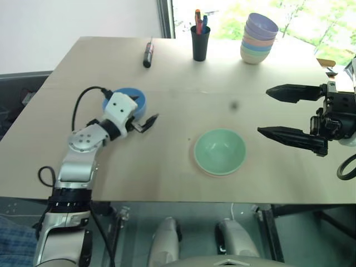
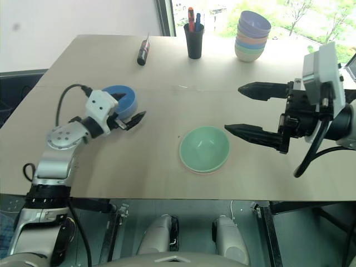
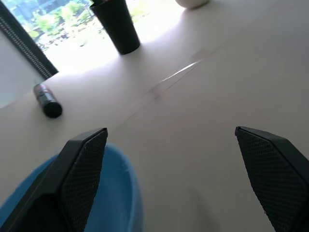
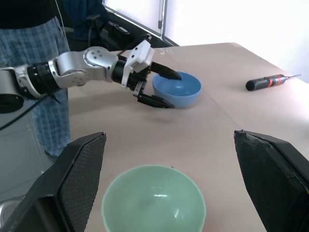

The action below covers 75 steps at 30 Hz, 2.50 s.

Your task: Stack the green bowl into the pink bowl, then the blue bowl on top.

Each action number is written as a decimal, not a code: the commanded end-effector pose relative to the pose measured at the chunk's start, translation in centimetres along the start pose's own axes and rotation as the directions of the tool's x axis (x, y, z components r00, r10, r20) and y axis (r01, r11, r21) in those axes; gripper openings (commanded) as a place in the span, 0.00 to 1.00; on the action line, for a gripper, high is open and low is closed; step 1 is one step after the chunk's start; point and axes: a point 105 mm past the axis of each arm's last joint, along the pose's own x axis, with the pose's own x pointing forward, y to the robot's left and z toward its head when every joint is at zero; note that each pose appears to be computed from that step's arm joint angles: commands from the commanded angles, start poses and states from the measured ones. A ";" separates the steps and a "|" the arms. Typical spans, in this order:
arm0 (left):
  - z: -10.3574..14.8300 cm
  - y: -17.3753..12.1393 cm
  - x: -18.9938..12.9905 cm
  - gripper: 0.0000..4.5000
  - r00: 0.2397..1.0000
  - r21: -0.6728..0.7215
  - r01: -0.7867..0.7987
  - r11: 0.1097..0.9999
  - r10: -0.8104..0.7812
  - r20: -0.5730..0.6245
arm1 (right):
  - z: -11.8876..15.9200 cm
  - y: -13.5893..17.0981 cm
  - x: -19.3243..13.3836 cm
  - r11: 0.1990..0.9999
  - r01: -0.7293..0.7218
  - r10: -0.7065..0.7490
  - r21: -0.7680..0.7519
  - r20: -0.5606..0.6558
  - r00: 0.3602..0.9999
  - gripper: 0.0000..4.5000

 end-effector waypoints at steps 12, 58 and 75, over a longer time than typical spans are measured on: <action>-2.8 2.3 0.7 1.00 0.988 0.060 -0.014 0.998 0.023 -0.150 | -0.2 0.2 -0.6 0.999 0.004 -0.005 -0.051 -0.017 1.000 0.99; 8.2 -1.4 5.2 0.03 0.825 0.228 0.501 0.835 -0.540 0.164 | -1.8 -0.4 -1.8 0.998 0.036 -0.037 -0.054 -0.023 0.999 1.00; 15.2 -11.6 -1.4 0.03 0.167 0.693 0.694 0.194 -0.980 0.106 | -2.2 0.2 -2.4 0.997 0.059 -0.063 -0.056 -0.072 0.995 1.00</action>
